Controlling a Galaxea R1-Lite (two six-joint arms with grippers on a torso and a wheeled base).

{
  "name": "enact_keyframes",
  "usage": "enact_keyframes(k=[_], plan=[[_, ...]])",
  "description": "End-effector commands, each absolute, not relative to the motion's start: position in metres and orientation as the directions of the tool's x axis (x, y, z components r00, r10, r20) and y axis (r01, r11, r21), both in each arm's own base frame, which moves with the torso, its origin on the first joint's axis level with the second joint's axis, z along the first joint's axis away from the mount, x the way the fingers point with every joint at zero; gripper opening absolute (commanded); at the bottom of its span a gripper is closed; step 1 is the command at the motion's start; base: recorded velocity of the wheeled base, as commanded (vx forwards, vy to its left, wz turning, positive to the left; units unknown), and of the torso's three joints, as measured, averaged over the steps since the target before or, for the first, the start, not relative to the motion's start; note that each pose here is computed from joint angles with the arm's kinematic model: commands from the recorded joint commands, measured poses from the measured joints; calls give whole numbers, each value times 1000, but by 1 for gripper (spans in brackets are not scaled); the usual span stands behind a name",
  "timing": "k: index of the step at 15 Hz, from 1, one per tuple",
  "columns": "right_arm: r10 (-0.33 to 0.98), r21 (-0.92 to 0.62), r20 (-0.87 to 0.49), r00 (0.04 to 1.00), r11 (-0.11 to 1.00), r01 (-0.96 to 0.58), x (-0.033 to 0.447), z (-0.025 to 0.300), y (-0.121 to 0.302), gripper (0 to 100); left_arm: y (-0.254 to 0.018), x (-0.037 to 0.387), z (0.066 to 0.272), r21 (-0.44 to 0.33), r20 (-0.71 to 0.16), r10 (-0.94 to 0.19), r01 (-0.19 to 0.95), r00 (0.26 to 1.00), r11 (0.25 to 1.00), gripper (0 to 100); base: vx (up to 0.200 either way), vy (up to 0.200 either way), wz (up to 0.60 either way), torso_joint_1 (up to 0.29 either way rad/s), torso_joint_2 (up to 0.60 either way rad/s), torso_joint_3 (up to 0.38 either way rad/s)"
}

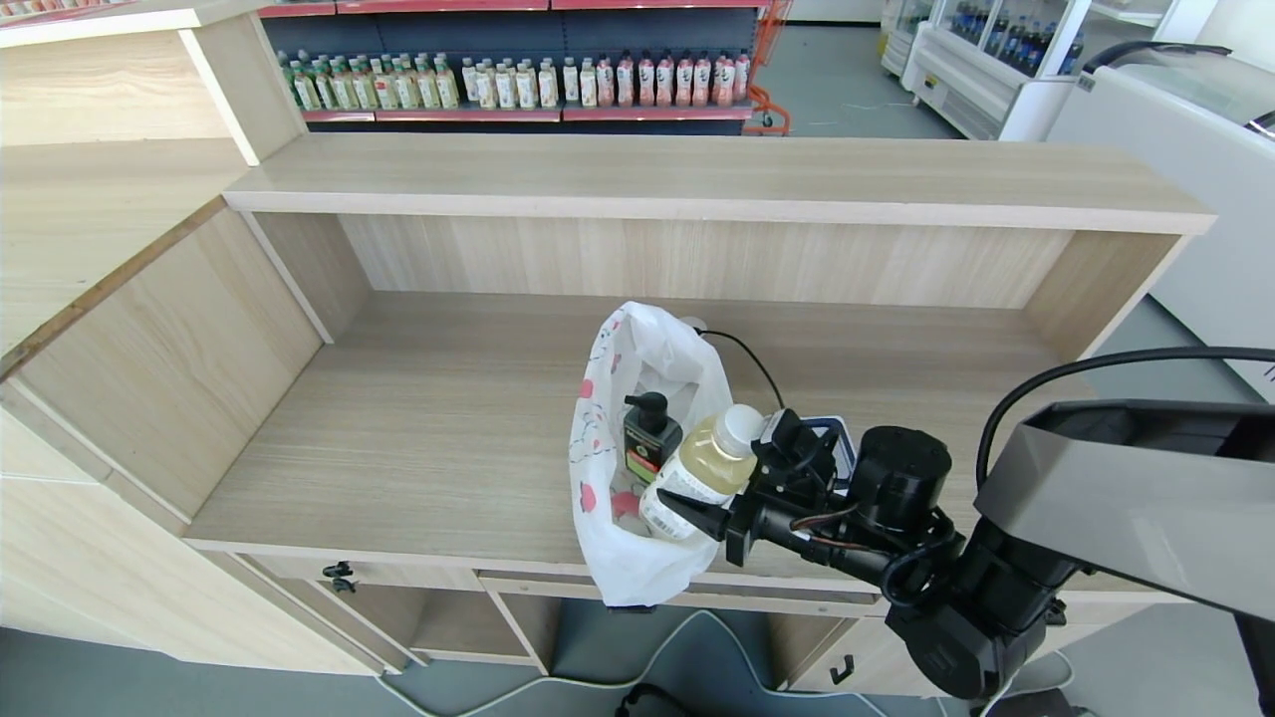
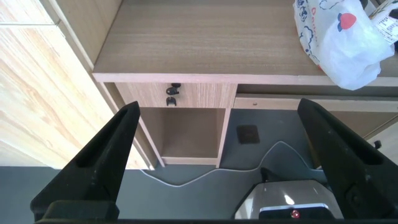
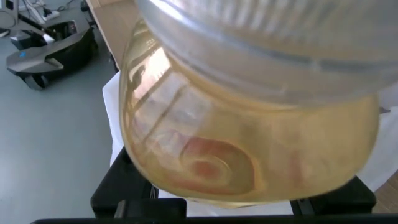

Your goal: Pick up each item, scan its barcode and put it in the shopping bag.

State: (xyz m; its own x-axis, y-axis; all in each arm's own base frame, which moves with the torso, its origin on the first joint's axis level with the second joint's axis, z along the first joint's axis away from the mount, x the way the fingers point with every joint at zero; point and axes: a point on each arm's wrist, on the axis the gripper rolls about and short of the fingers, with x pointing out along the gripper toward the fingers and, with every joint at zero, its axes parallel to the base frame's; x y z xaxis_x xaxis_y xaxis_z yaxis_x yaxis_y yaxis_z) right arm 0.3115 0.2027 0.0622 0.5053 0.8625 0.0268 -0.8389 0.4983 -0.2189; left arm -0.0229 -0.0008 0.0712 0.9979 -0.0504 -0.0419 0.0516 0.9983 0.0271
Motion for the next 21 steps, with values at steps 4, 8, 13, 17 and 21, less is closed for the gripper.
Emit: enact_keyframes(k=[4, 8, 13, 17, 21], plan=[[867, -230, 11, 498, 487, -843, 319, 52, 199, 0, -1, -23, 71, 27, -41, -51, 52, 998, 998, 100, 0, 0, 0, 0, 0, 0], [869, -241, 9, 494, 482, -843, 322, 50, 198, 0, -1, -23, 71, 27, -41, -51, 52, 998, 998, 100, 0, 0, 0, 0, 0, 0], [888, -250, 0, 461, 446, -859, 325, 44, 197, 0, -1, -23, 71, 27, -41, -51, 52, 998, 998, 100, 0, 0, 0, 0, 0, 0], [890, -288, -16, 455, 432, -855, 331, 36, 189, 0, -1, -23, 71, 27, -41, -51, 52, 998, 998, 100, 0, 0, 0, 0, 0, 0], [890, -283, -24, 455, 430, -857, 332, 32, 188, 0, -1, -23, 71, 27, -41, -51, 52, 998, 998, 100, 0, 0, 0, 0, 0, 0]])
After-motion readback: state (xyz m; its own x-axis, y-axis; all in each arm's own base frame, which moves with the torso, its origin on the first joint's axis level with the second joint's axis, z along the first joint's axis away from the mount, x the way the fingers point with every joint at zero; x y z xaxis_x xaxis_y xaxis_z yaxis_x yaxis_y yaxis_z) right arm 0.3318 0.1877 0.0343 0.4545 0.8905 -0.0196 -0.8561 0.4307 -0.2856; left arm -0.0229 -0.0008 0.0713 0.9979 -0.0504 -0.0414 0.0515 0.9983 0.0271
